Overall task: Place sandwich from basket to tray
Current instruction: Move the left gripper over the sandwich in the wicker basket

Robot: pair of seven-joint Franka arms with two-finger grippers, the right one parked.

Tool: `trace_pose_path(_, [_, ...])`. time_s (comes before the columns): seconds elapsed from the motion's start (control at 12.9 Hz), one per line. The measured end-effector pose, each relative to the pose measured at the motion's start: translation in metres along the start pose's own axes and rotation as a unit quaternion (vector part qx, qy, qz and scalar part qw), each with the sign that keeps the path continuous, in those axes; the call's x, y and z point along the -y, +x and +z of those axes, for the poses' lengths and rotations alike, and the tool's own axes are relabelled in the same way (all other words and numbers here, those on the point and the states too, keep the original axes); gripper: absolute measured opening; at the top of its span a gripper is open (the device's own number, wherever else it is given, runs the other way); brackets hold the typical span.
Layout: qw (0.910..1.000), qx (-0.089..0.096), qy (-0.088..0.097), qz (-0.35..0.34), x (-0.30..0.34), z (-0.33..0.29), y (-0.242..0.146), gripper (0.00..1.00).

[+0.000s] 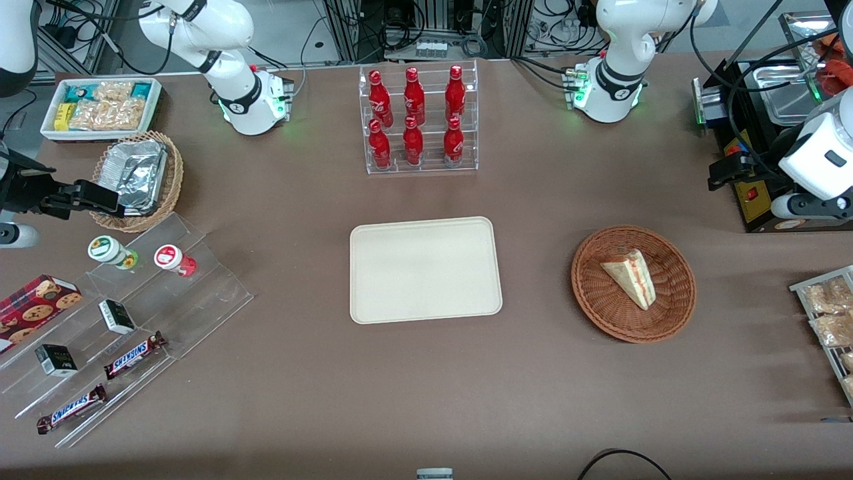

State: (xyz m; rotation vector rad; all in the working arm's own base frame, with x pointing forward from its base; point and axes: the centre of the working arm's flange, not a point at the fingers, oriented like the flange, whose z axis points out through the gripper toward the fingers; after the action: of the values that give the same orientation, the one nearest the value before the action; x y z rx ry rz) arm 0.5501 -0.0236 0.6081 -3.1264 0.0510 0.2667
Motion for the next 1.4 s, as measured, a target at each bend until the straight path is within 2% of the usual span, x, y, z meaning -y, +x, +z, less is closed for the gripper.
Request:
trace_pose_path(0.31, [1.0,0.003,0.0,0.0,0.0,0.001,0.0,1.0])
trace_pose_path(0.54, [0.9999,0.017,0.0,0.0,0.0,0.021,0.007,1.0])
trace_pose_path(0.7, [0.9998,0.019,0.0,0.001,0.0,0.044,0.017,1.0])
trace_pose_path(1.01, [1.0,0.008,-0.001,-0.002,-0.001,0.093,0.034,1.0])
trace_pose_path(1.4, [0.9991,-0.003,-0.003,-0.042,-0.001,0.179,0.062,1.0])
